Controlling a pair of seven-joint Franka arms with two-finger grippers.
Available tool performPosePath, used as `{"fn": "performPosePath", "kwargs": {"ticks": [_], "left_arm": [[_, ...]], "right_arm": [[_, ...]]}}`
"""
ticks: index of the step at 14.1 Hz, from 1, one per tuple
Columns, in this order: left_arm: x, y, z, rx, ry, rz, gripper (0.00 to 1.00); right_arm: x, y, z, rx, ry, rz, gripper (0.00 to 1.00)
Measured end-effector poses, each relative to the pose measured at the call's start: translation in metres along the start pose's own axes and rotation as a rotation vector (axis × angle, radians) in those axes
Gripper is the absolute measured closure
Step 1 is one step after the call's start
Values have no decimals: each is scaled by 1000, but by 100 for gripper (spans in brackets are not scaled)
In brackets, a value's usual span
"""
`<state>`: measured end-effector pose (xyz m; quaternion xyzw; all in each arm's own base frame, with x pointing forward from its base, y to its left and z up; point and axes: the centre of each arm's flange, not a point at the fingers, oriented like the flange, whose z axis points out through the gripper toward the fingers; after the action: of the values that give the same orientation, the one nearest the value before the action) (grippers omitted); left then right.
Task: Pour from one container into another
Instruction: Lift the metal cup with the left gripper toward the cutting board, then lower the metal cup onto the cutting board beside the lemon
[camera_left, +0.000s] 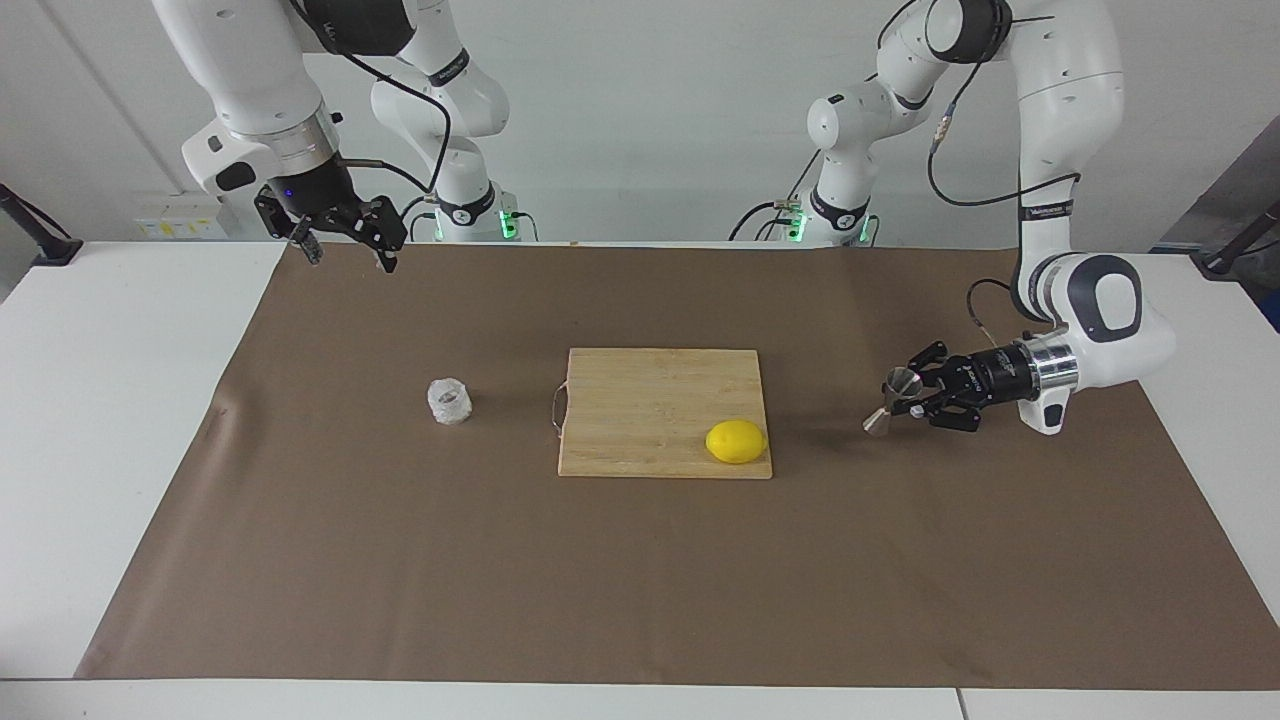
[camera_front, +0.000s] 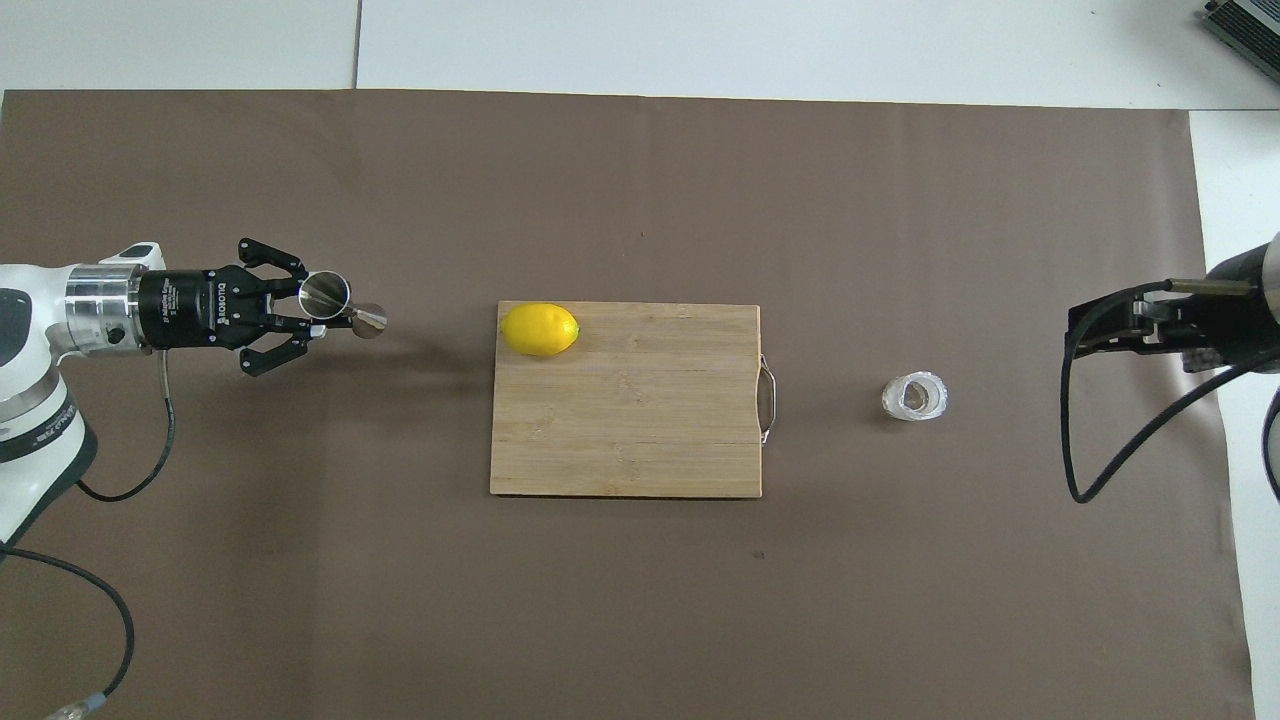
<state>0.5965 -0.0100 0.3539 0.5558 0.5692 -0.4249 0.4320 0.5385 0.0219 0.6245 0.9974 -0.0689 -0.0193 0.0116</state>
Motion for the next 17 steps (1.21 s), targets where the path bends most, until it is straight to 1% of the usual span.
{"fn": "performPosePath", "kwargs": {"ticks": [3,6,8,10,13,15,17], "left_arm": [[-44,-1,36,7,6,-22,66],[-66,-9,89,-35,7,-31,66],[-74,-18,124,-48,-2,-45,66],[-83,-28,148,-54,-16,-58,66],[-91,-48,184,-114,-22,-93,66],[-94,-62,210,-132,-11,-111,66],[-92,-72,226,-140,-21,-140,66]], "right_arm": [[0,0,0,0,0,0,0],[0,0,0,0,0,0,0],[0,0,0,0,0,0,0],[0,0,0,0,0,0,0],[0,0,0,0,0,0,0],[0,0,0,0,0,0,0],[0,0,0,0,0,0,0]]}}
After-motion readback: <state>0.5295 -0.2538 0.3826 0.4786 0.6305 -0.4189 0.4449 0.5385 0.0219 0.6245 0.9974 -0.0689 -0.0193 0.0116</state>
